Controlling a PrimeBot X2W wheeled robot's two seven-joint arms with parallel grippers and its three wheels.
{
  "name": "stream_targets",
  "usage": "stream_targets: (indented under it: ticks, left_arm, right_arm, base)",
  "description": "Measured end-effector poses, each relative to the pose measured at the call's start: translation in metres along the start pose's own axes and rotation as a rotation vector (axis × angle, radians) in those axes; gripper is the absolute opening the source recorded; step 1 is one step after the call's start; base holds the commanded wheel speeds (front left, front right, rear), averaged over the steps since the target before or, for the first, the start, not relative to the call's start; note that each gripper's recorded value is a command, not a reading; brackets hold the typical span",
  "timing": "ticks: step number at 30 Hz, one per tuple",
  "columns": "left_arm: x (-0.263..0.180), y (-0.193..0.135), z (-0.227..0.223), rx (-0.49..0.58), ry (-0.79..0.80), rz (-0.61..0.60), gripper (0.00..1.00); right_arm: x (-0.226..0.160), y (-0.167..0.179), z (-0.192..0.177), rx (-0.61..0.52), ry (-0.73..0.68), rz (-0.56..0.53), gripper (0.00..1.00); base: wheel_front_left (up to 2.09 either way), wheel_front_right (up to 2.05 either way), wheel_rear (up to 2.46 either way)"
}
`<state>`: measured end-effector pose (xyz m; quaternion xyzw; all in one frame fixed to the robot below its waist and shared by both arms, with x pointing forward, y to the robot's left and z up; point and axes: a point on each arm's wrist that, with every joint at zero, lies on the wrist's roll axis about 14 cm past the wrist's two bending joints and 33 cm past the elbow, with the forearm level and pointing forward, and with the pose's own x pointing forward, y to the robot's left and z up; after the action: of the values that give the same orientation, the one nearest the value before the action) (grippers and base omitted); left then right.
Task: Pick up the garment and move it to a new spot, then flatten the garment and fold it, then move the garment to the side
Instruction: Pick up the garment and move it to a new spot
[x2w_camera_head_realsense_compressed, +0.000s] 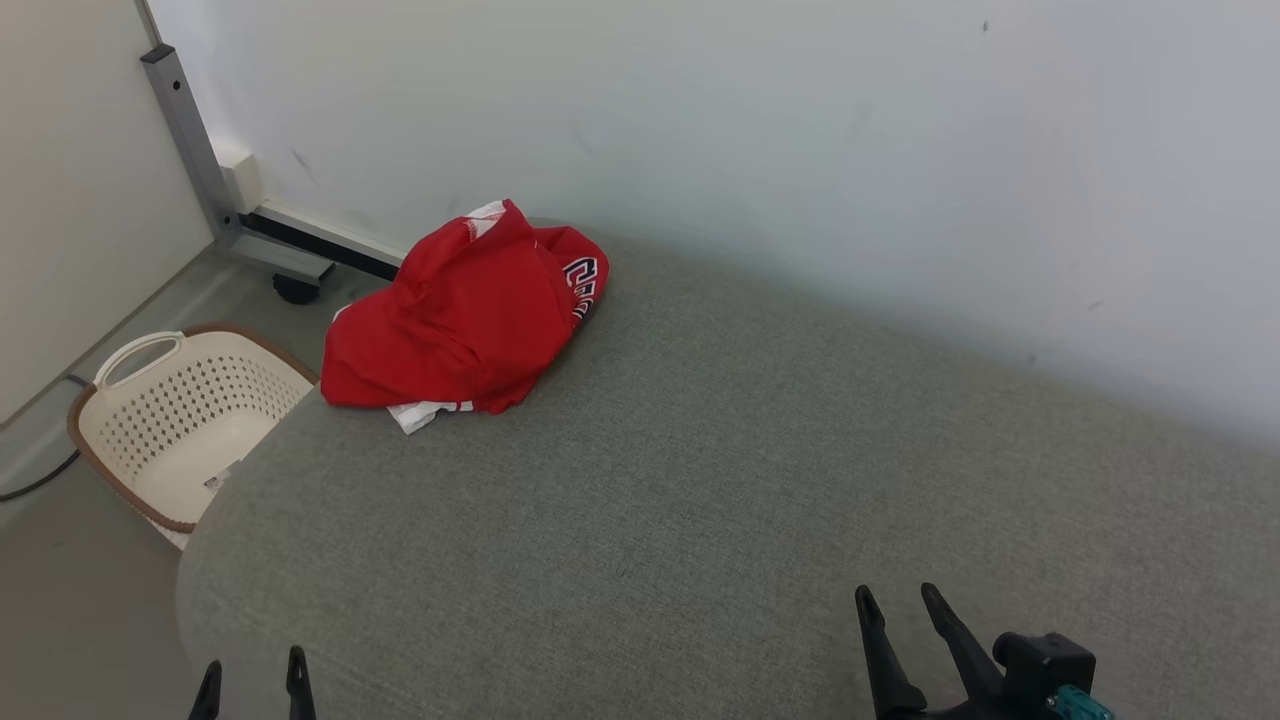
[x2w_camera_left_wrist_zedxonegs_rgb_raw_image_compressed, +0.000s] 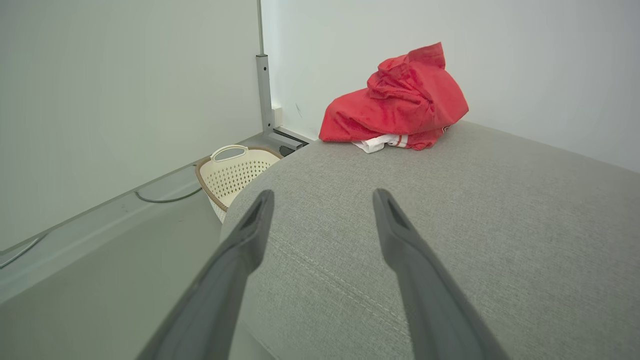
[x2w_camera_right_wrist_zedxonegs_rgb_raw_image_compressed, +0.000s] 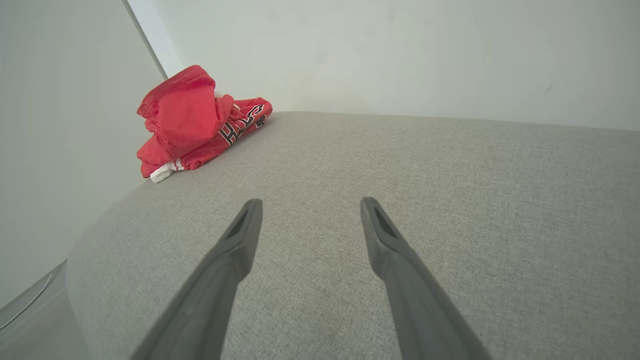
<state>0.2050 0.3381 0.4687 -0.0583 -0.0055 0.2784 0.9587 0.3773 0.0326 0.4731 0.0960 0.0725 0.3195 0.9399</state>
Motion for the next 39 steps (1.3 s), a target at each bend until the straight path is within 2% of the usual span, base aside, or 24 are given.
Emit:
stream_targets:
  ticks: [9,16,21,26,31,39]
  left_arm:
    - [-0.003,0.005,-0.003,-0.03,0.007,0.028,1.0]
    - [0.016,-0.013,0.002,-0.079,0.04,-0.038,1.0]
    - [0.053,-0.04,0.031,-0.053,0.014,-0.141,1.0]
    - [0.101,-0.061,0.045,-0.037,0.143,-0.202,1.0]
    - [0.148,-0.085,0.085,0.021,0.141,-0.261,1.0]
    - [0.196,-0.135,0.044,0.073,0.343,-0.311,1.0]
  right_arm:
    - [0.003,0.004,-0.004,0.002,0.01,0.014,1.0]
    - [-0.005,0.001,-0.006,0.008,0.009,-0.002,1.0]
    - [-0.018,-0.007,-0.008,-0.003,0.013,-0.033,1.0]
    - [-0.016,-0.01,0.023,-0.064,-0.036,-0.04,1.0]
    - [-0.008,-0.023,0.049,-0.099,-0.074,-0.063,1.0]
    - [-0.016,-0.064,0.053,-0.067,-0.079,-0.165,1.0]
  base:
    - [0.0,0.0,0.0]
    - [0.0,0.0,0.0]
    - [0.0,0.0,0.0]
    - [0.0,0.0,0.0]
    - [0.0,0.0,0.0]
    - [0.0,0.0,0.0]
